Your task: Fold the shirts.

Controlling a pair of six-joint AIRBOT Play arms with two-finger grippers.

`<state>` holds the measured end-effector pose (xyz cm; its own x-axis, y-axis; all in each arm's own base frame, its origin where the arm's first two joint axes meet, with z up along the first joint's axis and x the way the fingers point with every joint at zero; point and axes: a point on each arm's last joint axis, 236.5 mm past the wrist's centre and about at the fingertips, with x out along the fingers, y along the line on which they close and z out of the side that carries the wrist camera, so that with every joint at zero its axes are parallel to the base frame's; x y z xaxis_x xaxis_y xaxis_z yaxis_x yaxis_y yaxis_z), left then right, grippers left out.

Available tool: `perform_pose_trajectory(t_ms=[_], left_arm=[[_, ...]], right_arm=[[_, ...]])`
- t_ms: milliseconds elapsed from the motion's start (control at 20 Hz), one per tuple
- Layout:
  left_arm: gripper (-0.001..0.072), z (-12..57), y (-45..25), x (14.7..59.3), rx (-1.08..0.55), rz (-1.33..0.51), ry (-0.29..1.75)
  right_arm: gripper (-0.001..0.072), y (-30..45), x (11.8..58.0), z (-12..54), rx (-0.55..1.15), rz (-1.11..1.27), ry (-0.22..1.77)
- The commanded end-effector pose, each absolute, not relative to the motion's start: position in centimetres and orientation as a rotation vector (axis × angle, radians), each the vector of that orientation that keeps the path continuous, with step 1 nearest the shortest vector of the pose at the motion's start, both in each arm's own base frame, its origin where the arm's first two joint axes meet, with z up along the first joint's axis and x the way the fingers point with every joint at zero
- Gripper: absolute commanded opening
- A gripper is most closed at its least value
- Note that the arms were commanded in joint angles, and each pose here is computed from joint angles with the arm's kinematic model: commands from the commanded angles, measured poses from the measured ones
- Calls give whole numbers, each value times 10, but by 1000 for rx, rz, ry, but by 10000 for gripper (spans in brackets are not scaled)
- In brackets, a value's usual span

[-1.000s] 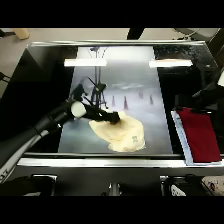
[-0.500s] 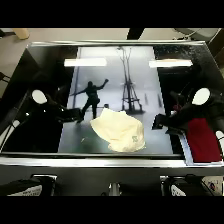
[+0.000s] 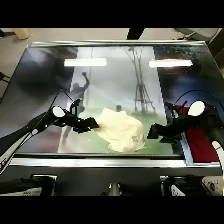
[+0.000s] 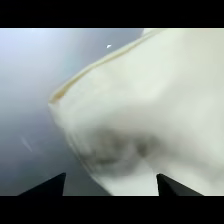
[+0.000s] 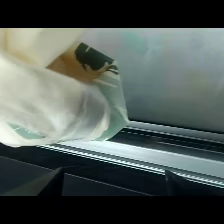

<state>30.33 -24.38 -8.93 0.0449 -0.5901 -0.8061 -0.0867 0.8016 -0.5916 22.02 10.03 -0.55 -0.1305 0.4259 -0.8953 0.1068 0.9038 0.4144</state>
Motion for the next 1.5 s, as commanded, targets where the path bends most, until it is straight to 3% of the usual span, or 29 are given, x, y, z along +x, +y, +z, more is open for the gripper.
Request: perform_pose_trajectory(t_ms=[0,50,100,250,450,650,700,750,800,850,950,1050,1200,1350,1450], left_arm=[[651,-101,-257,315,-652,-392,1465],[632,-105,-258,316,-654,-386,1476],[511,-108,-258,318,-656,-381,1479],[41,-103,-261,332,-670,-381,1441],[31,-83,-268,336,-635,-452,1413],[31,-63,-269,337,-627,-484,1374],[30,-58,-269,338,-619,-495,1358],[30,-54,-269,340,-599,-514,1335],[30,-49,-269,341,-577,-534,1311],[30,-42,-268,344,-567,-546,1285],[29,-9,-267,357,-516,-607,1177],[28,68,-257,381,-430,-674,956],[28,237,-226,389,-331,-700,550],[28,396,-192,332,-363,-695,149],[28,444,-186,287,-397,-728,11]], right_arm=[[676,106,203,-9,435,304,1671],[676,107,191,-19,449,295,1690],[676,110,181,-28,475,293,1705],[676,143,173,-44,645,363,1667],[714,181,177,-70,507,412,1556],[711,196,222,-78,575,323,1381],[641,197,220,-86,579,310,1410],[399,196,219,-92,577,299,1428],[101,196,220,-94,569,299,1426],[19,197,222,-90,561,315,1419],[18,198,231,-61,445,403,1365],[18,178,251,-8,219,438,1253],[19,112,293,163,-29,287,841],[19,79,260,339,46,251,423],[19,88,229,392,166,332,308]])
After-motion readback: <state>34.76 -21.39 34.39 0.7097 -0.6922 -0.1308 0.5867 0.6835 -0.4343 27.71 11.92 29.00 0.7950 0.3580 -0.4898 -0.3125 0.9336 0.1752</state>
